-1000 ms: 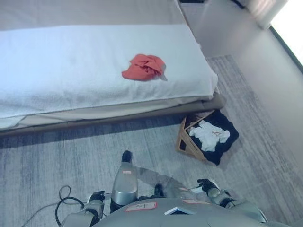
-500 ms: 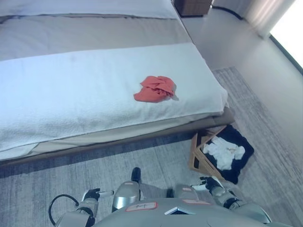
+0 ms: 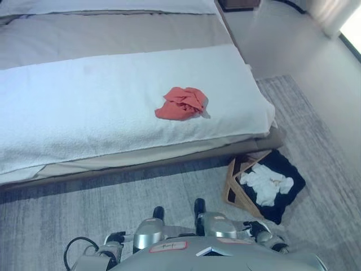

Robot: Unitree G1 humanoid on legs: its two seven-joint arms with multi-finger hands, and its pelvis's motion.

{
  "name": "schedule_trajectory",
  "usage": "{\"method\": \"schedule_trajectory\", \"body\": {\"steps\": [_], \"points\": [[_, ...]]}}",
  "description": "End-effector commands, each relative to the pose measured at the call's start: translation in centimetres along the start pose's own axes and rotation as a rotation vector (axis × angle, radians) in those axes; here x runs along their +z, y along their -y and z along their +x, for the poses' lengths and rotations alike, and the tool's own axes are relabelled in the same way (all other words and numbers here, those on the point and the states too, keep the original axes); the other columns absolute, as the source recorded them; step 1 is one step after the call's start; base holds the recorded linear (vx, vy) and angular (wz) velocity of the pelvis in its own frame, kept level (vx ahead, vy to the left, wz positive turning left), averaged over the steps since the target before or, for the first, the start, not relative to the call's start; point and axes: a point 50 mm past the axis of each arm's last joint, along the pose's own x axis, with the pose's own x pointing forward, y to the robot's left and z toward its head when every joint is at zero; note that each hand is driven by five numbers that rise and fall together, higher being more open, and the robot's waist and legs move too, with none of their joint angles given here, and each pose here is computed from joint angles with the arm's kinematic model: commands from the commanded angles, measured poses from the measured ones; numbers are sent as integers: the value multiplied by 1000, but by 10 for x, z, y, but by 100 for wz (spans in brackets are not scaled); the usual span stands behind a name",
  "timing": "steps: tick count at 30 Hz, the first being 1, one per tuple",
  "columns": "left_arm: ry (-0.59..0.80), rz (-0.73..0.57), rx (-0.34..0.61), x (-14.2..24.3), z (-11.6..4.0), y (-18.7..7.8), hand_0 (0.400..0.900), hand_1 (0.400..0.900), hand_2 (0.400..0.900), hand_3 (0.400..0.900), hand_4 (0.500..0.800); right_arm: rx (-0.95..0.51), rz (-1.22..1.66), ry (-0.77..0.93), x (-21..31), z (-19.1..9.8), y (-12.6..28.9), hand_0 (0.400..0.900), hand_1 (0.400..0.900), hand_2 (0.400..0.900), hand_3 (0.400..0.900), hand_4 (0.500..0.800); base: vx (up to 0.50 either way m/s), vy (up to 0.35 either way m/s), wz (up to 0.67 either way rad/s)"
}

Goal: Put the clothes on the bed into the basket.

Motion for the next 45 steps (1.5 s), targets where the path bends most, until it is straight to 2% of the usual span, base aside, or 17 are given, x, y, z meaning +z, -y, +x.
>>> {"method": "schedule_trajectory", "body": {"steps": [1,4,9,14,20,27,36,42,45], "points": [[58,6,45,18,0,-2,900,900,900,900,800,-261,-145,273,68,-8,62,900,900,900,900,800,18,-130,1],[59,5,65,18,0,-7,900,900,900,900,800,-325,-214,297,85,-13,86,900,900,900,900,800,157,-44,6],[-12,-23,105,-3,1,-15,900,900,900,900,800,-445,-209,466,133,-35,120,900,900,900,900,800,217,84,-29],[-7,-17,109,-3,1,-15,900,900,900,900,800,-530,-184,635,180,-62,133,900,900,900,900,800,107,117,-15],[23,-29,155,9,1,-19,900,900,900,900,800,-779,-197,828,257,-133,187,900,900,900,900,800,10,49,2],[62,-78,176,24,1,-31,900,900,900,900,800,-1031,-122,809,298,-229,272,900,900,900,900,800,-31,8,16],[106,-100,183,39,0,-37,900,900,900,900,800,-1197,-107,842,309,-296,304,900,900,900,900,800,7,-3,18],[135,-118,180,48,0,-37,900,900,900,900,800,-1219,-134,893,318,-317,304,900,900,900,900,800,-5,-8,11],[135,-122,173,49,-1,-36,900,900,900,900,800,-1189,-145,908,323,-315,298,900,900,900,900,800,-3,-4,2]]}}
